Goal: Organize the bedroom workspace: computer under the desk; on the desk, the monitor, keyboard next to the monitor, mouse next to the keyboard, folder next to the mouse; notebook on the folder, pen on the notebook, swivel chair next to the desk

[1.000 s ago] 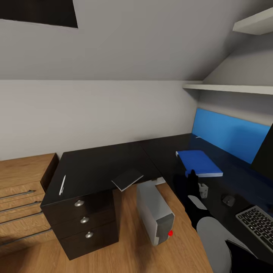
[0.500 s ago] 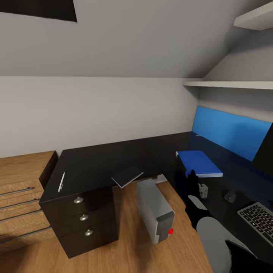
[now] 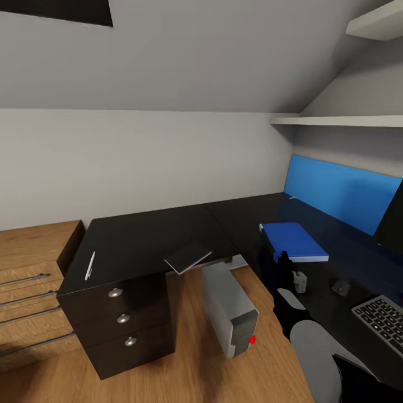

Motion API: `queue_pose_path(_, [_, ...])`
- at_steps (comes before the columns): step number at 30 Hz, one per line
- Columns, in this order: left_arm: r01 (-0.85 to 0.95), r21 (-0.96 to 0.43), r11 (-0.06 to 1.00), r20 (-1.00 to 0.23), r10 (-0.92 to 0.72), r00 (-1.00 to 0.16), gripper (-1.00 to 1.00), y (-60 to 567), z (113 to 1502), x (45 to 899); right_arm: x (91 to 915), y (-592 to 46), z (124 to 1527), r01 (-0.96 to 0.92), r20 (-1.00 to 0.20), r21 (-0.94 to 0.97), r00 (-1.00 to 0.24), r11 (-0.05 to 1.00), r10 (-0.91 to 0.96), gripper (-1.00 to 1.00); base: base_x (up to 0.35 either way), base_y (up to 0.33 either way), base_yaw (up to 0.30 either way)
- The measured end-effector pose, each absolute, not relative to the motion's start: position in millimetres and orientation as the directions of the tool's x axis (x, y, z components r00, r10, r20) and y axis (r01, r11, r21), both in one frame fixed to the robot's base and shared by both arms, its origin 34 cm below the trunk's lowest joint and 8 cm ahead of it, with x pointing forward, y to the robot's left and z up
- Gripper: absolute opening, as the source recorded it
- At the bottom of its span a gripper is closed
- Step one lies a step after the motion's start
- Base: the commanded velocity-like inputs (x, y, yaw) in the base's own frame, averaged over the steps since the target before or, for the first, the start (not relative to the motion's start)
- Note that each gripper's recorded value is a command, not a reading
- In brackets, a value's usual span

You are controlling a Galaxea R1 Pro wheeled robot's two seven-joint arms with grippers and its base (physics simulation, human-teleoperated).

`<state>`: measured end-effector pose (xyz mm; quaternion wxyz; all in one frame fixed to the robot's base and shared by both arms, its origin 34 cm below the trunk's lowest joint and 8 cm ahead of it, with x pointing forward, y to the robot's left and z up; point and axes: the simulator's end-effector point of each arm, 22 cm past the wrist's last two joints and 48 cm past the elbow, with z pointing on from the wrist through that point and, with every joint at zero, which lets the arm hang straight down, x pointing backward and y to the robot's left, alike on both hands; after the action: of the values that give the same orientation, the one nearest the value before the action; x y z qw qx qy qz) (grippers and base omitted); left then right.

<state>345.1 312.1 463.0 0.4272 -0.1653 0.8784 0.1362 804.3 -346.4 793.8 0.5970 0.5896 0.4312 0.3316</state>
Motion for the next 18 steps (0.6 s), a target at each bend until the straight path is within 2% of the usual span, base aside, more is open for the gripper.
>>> queue_pose_path(18, [-0.407, 0.098, 0.908, -0.796, -0.174, -0.579, 1.00, 311.8, 463.2, 345.1, 803.2, -349.6, 787.8, 0.139, -0.126, 0.987, 0.410, 0.075, 0.903, -1.00, 0.000, 0.000, 0.000])
